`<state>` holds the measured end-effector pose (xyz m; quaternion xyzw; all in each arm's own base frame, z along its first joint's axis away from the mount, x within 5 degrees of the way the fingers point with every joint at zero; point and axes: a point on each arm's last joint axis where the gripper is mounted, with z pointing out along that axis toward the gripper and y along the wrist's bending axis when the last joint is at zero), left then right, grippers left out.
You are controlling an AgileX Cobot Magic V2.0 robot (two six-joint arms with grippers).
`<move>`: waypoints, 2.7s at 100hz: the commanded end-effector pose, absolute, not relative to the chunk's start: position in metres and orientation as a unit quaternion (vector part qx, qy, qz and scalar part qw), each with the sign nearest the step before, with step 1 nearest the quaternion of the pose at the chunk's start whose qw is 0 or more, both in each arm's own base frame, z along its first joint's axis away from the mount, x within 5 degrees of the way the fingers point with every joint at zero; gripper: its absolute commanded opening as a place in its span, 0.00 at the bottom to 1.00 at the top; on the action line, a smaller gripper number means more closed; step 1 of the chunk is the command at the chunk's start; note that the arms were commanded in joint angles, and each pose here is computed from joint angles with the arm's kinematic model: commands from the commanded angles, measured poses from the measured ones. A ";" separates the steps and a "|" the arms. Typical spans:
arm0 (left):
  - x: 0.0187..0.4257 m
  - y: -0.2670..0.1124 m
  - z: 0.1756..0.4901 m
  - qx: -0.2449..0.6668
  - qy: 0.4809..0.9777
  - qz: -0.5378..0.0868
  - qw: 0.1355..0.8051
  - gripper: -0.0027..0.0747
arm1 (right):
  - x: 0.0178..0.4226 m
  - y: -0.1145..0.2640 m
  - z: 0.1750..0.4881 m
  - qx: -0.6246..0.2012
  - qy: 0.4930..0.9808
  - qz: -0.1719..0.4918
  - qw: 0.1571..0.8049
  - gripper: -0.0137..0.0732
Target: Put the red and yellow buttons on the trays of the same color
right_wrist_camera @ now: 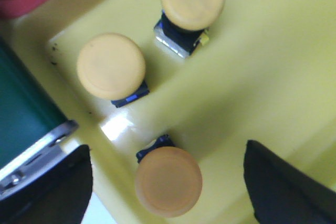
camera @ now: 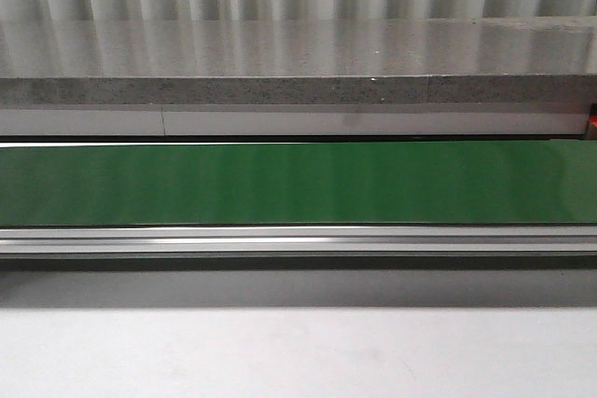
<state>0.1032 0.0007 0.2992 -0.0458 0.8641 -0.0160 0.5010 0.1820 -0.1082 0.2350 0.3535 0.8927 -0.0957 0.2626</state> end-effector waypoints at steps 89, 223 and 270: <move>0.107 -0.001 0.314 -0.039 0.837 -0.025 0.546 0.01 | 0.123 -0.011 0.334 0.068 0.840 -0.029 0.538 0.07; 0.248 0.064 0.354 -0.239 0.848 0.007 0.473 0.82 | 0.123 -0.011 0.333 0.069 0.842 -0.030 0.535 0.08; 0.344 0.087 0.283 -0.255 0.892 0.002 0.374 0.82 | 0.123 -0.011 0.333 0.069 0.842 -0.030 0.535 0.08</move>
